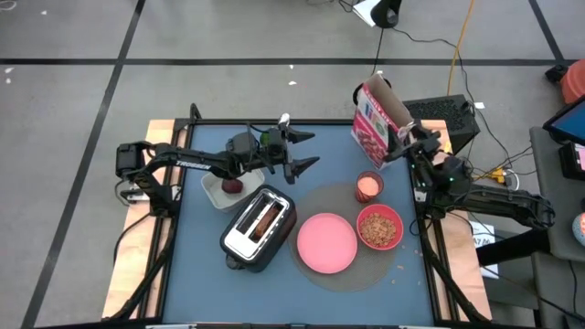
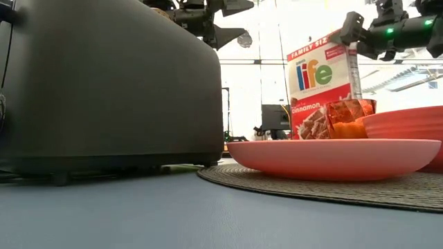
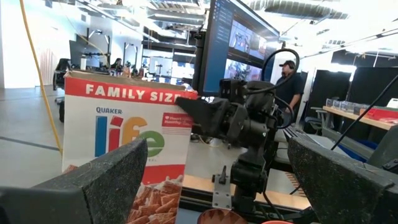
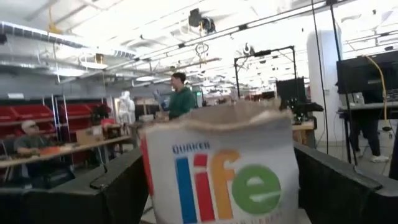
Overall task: Arrange a breakfast setting
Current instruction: Pour the cereal from the cereal box into the red bowl
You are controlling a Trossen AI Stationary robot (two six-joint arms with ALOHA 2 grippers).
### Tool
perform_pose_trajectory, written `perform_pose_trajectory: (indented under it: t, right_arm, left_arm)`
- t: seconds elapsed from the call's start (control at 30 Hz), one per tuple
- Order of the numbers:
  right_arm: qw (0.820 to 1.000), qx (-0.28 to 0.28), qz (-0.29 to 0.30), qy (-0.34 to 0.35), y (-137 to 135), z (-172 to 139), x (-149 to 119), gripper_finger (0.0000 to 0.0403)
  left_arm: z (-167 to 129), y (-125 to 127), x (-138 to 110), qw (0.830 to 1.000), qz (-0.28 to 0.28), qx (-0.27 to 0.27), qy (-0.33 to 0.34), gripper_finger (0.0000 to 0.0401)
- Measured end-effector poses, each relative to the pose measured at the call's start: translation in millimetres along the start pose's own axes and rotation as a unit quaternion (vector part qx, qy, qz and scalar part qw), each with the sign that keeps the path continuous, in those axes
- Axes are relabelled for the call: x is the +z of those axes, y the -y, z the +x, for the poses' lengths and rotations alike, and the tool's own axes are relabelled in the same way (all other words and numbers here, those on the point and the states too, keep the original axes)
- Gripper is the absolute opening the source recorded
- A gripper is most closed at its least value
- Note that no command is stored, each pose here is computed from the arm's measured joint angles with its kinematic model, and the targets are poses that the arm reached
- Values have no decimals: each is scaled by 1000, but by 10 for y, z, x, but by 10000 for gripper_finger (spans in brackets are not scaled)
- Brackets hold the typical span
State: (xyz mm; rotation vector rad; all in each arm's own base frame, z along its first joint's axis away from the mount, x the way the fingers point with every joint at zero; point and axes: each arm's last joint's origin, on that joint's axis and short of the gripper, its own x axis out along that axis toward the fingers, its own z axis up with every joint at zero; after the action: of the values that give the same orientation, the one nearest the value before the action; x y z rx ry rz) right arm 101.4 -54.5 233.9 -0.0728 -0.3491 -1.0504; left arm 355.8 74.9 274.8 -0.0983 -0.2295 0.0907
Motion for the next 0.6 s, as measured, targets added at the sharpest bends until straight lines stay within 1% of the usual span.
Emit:
perform_pose_trajectory:
  t: [0.6]
  right_arm:
    - [996,-22,-5,87,52,-19,203,336]
  left_arm:
    - [0,-1,0,1000,-2,0,0,393]
